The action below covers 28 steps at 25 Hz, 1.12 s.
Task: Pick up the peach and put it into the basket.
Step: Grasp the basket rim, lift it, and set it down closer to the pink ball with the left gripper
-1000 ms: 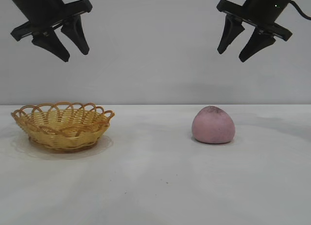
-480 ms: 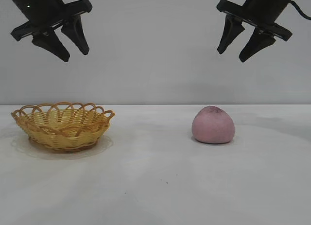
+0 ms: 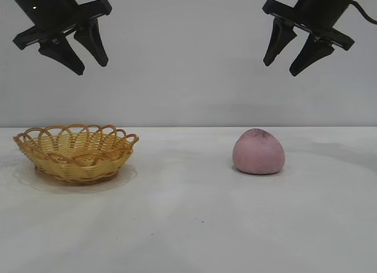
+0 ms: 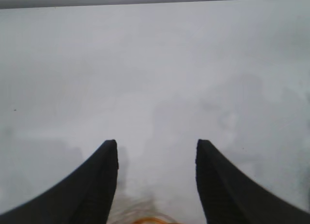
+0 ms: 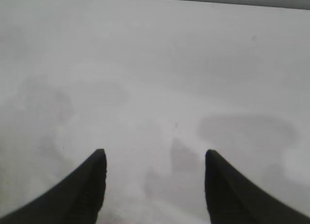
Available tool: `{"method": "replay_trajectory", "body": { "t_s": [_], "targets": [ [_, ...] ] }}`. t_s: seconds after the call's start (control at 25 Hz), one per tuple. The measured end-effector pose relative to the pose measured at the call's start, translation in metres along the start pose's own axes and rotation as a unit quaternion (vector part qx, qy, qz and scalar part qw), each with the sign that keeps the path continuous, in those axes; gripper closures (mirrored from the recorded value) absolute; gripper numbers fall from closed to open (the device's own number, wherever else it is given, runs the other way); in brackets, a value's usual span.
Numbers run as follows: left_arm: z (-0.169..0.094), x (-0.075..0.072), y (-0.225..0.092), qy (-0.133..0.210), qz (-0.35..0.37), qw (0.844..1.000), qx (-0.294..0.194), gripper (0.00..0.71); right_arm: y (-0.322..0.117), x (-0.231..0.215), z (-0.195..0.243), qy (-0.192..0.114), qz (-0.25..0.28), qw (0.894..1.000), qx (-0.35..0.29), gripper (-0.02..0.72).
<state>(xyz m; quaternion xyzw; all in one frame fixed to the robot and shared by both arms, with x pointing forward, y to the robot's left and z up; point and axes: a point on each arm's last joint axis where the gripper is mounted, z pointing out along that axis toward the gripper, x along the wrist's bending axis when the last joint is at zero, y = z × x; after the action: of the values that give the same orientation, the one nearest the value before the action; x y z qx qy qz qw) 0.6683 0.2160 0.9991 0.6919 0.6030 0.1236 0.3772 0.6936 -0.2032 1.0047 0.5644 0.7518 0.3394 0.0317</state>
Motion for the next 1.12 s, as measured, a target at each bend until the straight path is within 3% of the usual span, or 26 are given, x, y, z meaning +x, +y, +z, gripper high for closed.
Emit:
{"method": "replay_trajectory", "body": {
  "t_s": [0.28,0.4,0.56,0.68,0.88,1.12],
  "targets": [
    [0.0,0.0,-0.002,0.002,0.021,1.0,0.009,0.354,0.0,0.0,0.0,0.0,0.0,1.0,0.0,0.321],
    [0.0,0.003,-0.006,0.013,0.084,0.996,0.036,0.354,0.0,0.0,0.0,0.0,0.0,1.0,0.0,0.321],
    [-0.009,0.006,-0.005,0.031,0.185,0.977,0.102,0.354,-0.001,0.001,0.0,0.004,0.0,1.0,0.007,0.321],
    [-0.02,0.004,0.009,0.041,0.227,0.965,0.122,0.354,-0.002,0.001,0.0,0.005,0.0,1.0,0.01,0.321],
    [-0.04,0.0,0.03,0.054,0.265,0.952,0.146,0.354,-0.003,0.001,0.0,0.008,0.0,1.0,0.015,0.321],
    [-0.036,0.008,0.009,0.047,0.272,0.925,0.263,0.354,-0.003,0.002,0.0,0.009,0.0,1.0,0.018,0.321]
  ]
}}
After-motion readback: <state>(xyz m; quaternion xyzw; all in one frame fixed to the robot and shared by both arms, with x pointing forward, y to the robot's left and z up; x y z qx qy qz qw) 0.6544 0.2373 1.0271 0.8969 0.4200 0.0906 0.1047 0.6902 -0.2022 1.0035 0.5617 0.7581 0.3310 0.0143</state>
